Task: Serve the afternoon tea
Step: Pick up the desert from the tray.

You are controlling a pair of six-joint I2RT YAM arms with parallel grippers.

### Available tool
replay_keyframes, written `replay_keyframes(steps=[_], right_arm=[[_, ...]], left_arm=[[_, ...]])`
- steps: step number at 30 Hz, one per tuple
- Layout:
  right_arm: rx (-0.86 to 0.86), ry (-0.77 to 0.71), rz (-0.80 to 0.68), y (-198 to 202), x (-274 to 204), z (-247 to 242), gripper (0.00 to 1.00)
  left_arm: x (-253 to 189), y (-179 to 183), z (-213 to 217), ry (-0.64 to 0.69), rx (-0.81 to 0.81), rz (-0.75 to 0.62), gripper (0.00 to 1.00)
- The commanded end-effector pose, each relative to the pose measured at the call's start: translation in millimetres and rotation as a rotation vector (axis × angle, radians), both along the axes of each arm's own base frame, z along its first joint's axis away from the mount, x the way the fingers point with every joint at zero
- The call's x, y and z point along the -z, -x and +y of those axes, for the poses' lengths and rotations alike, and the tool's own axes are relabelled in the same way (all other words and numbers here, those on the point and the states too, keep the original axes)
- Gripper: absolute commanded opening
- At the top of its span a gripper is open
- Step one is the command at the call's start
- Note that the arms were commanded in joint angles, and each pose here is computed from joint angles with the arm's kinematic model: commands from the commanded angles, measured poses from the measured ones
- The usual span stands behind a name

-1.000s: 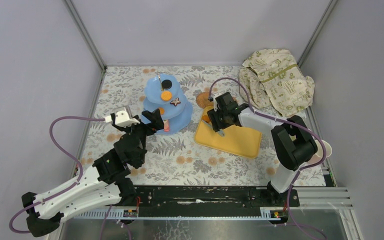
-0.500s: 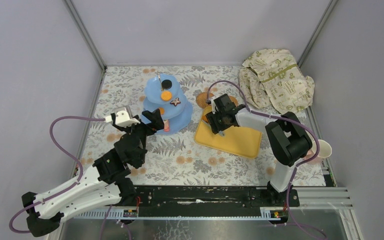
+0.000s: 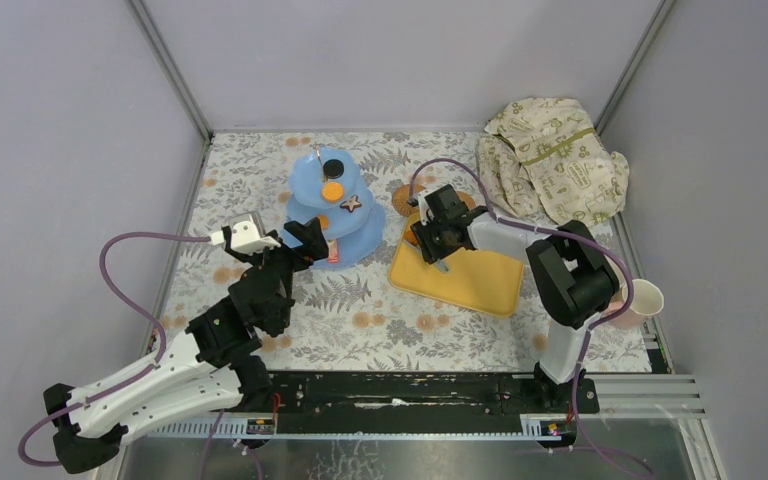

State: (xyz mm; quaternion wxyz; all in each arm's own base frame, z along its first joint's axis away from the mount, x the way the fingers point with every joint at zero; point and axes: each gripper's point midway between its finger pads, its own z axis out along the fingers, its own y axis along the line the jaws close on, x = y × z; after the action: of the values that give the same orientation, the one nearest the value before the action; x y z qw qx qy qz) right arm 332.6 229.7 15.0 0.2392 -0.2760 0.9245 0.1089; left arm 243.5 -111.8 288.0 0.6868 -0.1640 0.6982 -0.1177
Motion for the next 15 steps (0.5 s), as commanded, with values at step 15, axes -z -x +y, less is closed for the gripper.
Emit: replay_keyframes(steps=[15], right_arm=[[-0.055, -0.077, 0.034, 1.8, -14.4, 17.9, 0.18]], left_arm=[[-2.5, 0.9, 11.9, 0.018, -0.051, -0.012, 1.0]])
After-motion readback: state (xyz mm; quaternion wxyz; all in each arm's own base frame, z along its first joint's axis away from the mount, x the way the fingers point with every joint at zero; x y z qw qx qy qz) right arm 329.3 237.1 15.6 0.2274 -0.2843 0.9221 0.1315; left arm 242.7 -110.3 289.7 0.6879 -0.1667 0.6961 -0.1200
